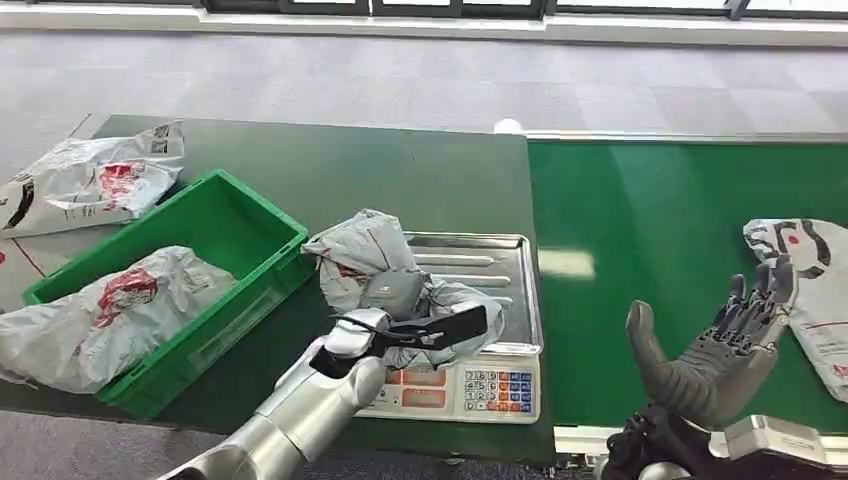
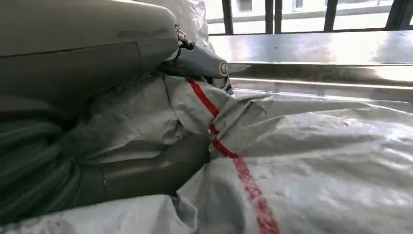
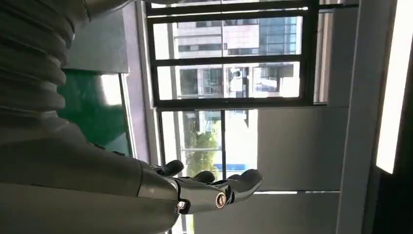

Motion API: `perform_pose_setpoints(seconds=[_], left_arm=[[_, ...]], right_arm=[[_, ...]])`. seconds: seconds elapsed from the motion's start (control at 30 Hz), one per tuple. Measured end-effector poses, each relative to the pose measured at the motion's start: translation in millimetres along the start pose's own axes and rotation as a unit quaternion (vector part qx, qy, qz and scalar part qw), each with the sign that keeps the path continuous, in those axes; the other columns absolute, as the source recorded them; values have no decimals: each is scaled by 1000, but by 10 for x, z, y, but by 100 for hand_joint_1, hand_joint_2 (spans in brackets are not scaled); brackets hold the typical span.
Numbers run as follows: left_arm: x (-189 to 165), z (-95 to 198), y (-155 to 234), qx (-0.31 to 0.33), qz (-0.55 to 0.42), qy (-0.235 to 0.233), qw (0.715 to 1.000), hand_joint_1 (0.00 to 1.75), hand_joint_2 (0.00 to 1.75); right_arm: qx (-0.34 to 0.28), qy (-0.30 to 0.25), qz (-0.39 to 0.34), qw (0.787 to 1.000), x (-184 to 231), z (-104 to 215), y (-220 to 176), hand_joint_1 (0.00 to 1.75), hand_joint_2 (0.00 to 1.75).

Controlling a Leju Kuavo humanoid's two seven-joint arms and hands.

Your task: Moved the parcel from conveyor to table for the left to box.

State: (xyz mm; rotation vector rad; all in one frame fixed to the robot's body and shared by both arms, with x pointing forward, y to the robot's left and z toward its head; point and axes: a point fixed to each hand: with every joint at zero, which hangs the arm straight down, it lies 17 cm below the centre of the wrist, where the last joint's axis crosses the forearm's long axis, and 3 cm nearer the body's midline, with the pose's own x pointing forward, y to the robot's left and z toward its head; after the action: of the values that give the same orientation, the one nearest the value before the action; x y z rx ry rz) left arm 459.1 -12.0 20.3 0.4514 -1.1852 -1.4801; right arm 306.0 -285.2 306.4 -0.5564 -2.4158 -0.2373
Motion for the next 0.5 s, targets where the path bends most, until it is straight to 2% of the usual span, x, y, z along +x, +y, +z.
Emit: perform_pose_setpoints(seconds=[0.5], left_arm=[[-17, -10, 10, 6, 4, -2, 1000, 175, 175]], right_arm=[[7, -1, 1, 1000, 7, 5, 34, 0, 175]])
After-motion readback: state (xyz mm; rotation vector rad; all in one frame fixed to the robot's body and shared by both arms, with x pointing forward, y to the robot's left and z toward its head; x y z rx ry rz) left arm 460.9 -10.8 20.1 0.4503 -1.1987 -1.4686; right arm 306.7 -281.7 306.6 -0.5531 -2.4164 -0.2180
